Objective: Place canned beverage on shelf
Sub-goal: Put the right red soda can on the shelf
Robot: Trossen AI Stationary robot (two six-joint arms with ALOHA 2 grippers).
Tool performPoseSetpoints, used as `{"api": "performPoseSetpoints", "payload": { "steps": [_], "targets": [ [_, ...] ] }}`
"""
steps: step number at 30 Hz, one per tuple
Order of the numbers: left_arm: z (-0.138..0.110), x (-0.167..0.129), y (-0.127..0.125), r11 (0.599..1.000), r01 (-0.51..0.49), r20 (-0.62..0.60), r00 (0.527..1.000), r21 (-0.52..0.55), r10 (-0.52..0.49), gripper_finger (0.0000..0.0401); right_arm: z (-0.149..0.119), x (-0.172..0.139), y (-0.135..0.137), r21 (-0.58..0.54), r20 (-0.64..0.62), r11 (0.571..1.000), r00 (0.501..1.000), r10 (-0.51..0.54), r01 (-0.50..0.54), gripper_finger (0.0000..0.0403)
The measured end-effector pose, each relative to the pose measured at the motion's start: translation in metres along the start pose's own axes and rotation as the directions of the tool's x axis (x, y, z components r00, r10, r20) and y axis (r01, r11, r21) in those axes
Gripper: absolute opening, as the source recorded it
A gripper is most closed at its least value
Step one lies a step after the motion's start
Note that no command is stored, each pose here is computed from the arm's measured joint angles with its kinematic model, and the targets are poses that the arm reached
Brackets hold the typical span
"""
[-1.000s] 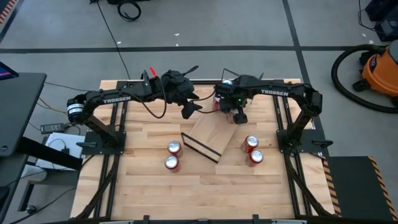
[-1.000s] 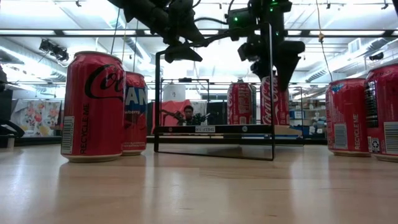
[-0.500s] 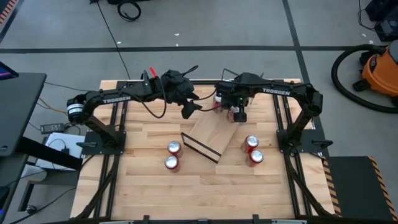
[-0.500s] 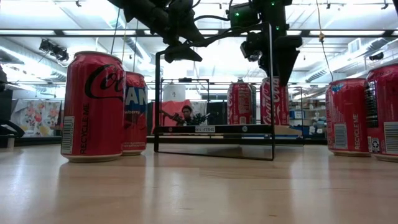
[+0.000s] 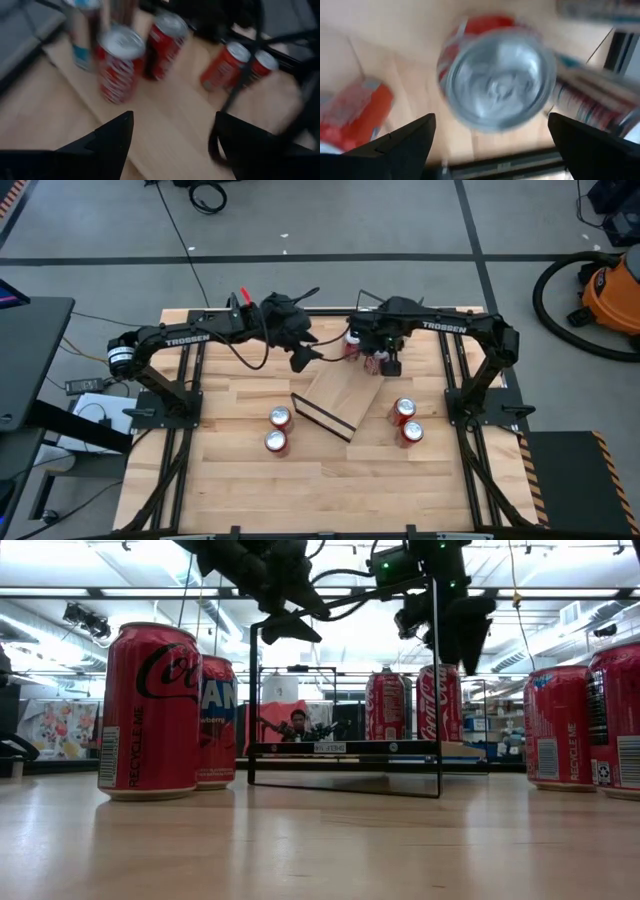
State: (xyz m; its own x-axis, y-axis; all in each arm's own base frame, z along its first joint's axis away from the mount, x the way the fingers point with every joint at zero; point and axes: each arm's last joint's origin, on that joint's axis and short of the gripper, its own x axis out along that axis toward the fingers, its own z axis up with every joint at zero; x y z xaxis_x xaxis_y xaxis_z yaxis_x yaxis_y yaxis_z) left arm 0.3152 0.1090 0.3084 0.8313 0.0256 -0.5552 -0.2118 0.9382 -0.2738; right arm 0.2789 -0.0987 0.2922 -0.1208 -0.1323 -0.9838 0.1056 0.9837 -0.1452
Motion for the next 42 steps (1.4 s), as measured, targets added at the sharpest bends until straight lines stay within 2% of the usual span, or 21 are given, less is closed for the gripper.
{"api": "performPoseSetpoints", "payload": {
  "steps": [3,7,11,15,18,22,27,31,36,42],
  "targets": [
    [-0.004,-0.003,0.001,0.996,0.086,-0.056,0.995,-0.036,-0.088,0.0290,-0.009,-0.007,0.002,0.048,0.000,0.999,1.000,0.006,-0.006,0.0396],
    [-0.004,-0.016,-0.002,0.979,0.170,-0.089,0.979,-0.114,-0.181,0.0290,-0.022,-0.024,0.002,0.141,0.089,0.990,0.996,0.012,-0.025,0.0396],
    [-0.014,-0.026,-0.008,0.971,0.161,-0.254,0.946,-0.177,-0.203,0.0290,-0.035,-0.039,0.003,0.272,0.181,0.962,0.983,-0.018,-0.033,0.0396],
    [-0.025,-0.038,-0.025,0.975,0.166,-0.400,0.891,-0.150,-0.214,0.0290,-0.046,-0.053,0.006,0.389,0.261,0.921,0.962,-0.079,-0.030,0.0396],
    [-0.026,-0.045,-0.040,0.987,0.141,-0.410,0.898,-0.080,-0.162,0.0290,-0.051,-0.064,0.012,0.400,0.343,0.913,0.936,-0.075,-0.074,0.0396],
    [-0.022,-0.050,-0.053,0.991,0.079,-0.341,0.934,-0.106,-0.110,0.0290,-0.057,-0.071,0.028,0.376,0.399,0.912,0.917,0.004,-0.167,0.0396],
    [-0.011,-0.052,-0.060,0.978,-0.005,-0.205,0.978,-0.208,-0.039,0.0290,-0.067,-0.064,0.055,0.407,0.383,0.879,0.920,0.082,-0.248,0.0396],
    [0.000,-0.051,-0.061,0.931,-0.007,-0.083,0.996,-0.365,-0.024,0.0290,-0.075,-0.049,0.075,0.461,0.351,0.842,0.929,0.116,-0.280,0.0396],
    [0.005,-0.051,-0.065,0.859,0.023,-0.028,0.999,-0.512,-0.044,0.0290,-0.081,-0.023,0.090,0.582,0.281,0.771,0.954,0.107,-0.258,0.0397],
    [0.003,-0.050,-0.074,0.805,0.038,-0.033,0.997,-0.592,-0.071,0.0290,-0.080,0.014,0.103,0.620,0.243,0.745,0.963,0.118,-0.248,0.0399]
  ]
}}
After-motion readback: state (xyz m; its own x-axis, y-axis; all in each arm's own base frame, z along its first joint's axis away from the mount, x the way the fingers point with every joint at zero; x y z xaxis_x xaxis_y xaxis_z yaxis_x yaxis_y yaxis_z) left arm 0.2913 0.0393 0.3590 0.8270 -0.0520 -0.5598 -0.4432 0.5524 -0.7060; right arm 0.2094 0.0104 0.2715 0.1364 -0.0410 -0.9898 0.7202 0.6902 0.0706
